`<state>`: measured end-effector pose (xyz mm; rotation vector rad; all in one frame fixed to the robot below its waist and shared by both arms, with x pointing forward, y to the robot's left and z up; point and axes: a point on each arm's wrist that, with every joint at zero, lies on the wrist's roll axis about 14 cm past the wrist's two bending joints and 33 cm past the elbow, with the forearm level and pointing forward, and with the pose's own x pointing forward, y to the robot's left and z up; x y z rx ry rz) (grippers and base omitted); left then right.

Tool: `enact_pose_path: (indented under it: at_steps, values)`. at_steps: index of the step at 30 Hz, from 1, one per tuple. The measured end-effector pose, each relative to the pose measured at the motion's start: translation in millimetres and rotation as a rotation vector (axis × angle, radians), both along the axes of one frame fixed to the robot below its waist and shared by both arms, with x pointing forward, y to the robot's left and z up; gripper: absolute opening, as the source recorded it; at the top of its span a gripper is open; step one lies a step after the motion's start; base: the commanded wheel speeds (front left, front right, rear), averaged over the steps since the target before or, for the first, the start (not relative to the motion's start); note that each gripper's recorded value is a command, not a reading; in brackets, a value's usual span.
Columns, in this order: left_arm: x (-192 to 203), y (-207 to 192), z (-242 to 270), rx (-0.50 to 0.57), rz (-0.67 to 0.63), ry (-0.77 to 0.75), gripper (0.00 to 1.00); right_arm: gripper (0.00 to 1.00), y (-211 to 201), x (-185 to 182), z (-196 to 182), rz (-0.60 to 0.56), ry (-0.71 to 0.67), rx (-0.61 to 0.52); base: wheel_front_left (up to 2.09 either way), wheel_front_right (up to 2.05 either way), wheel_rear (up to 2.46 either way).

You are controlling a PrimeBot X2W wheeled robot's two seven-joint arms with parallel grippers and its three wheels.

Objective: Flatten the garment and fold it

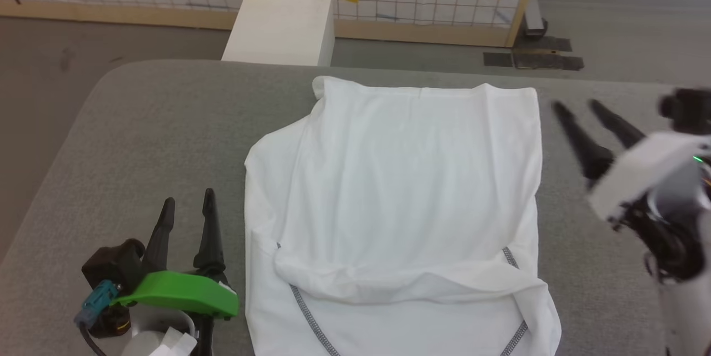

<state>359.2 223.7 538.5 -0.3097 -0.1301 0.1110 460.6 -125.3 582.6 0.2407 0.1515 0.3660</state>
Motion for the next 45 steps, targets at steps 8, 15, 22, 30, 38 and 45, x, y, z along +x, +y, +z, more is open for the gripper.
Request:
enact_pose_path:
  at_steps: [8,15,22,30,38,45]
  values:
    - [10.8,-11.8,-8.5,-0.007,-0.028,0.037,1.0,1.0,-96.9,-38.5,-29.0,-0.326,0.022,0.005,0.0,0.0,0.0]
    - [57.2,-20.9,-25.7,-0.007,-0.087,0.185,1.0,1.0,-106.7,-33.5,-37.6,-0.361,0.044,0.007,0.0,0.0,0.0]
    - [131.7,-4.7,-53.3,0.064,-0.126,0.529,1.0,1.0,-103.3,-13.0,-51.9,-0.338,0.091,-0.019,0.0,0.0,0.0]
    - [173.2,-16.7,-108.0,0.154,-0.207,0.915,1.0,1.0,-116.2,-1.3,-86.4,-0.364,0.178,-0.045,0.0,0.0,0.0]
    - [174.2,-21.2,-159.1,0.285,-0.247,1.155,1.0,1.0,-131.4,-1.6,-107.0,-0.4,0.232,-0.072,0.0,0.0,0.0]
    - [172.8,-31.5,-167.5,0.282,-0.295,1.244,0.0,1.0,-140.7,0.1,-112.5,-0.426,0.241,-0.082,0.0,0.0,0.0]
